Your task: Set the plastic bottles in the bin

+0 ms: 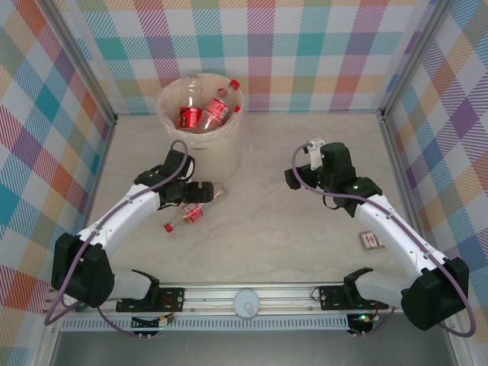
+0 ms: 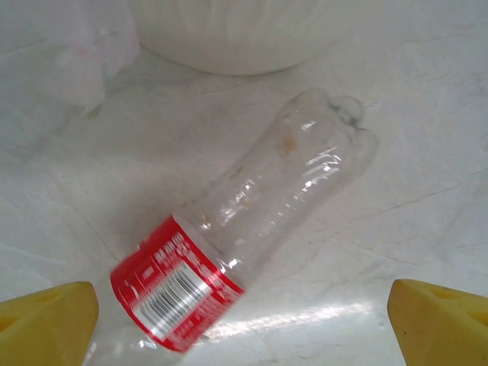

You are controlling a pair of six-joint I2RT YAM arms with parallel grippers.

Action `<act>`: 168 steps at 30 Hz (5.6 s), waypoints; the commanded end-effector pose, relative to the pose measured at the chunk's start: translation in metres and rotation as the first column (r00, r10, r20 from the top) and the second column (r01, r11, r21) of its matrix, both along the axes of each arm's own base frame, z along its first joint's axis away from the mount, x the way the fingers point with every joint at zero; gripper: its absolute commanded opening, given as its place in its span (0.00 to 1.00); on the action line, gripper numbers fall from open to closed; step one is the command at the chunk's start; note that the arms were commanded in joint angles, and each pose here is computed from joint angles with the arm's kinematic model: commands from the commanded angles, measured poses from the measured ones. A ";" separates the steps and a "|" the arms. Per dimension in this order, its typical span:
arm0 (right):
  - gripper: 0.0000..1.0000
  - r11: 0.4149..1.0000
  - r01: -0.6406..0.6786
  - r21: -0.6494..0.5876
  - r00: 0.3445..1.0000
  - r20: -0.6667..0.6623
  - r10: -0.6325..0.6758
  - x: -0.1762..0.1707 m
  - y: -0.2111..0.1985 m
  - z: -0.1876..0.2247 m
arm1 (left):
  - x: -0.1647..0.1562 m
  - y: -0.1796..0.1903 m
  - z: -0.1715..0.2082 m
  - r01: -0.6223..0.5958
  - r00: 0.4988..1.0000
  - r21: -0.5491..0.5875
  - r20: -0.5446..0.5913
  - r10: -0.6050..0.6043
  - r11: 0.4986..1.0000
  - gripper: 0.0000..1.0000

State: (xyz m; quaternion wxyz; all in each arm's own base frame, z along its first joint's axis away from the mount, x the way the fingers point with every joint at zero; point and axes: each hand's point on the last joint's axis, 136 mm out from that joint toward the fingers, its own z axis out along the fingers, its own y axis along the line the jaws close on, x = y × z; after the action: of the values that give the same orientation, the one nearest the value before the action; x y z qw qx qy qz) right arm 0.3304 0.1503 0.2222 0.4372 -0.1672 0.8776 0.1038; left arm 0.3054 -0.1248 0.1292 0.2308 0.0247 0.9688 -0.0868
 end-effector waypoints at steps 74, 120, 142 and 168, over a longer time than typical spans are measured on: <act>0.91 0.641 -0.301 0.706 0.896 -0.020 0.443 -0.019 0.125 0.175 | -0.011 -0.162 0.174 0.646 0.639 -0.159 0.648 -0.415 0.747 0.51; 0.59 0.631 -0.227 0.742 0.861 -0.150 0.485 -0.008 0.145 0.137 | 0.031 -0.193 0.202 0.653 0.583 -0.155 0.728 -0.362 0.741 0.55; 0.93 0.776 -0.247 0.580 0.958 0.023 0.287 0.014 0.092 0.186 | 0.078 -0.083 0.409 0.315 0.203 -0.205 0.968 0.145 0.927 0.47; 0.92 0.821 -0.207 0.532 0.949 -0.095 0.300 -0.004 0.077 0.135 | 0.213 0.079 0.393 -0.248 0.101 -0.134 0.981 0.163 0.960 0.44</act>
State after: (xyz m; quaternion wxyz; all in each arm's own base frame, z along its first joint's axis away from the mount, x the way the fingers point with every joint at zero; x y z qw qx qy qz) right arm 0.3331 0.2316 0.3633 0.3759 -0.1419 0.8171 0.4134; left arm 0.5195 -0.0603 0.5032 0.8096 -0.0488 0.5842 -0.0297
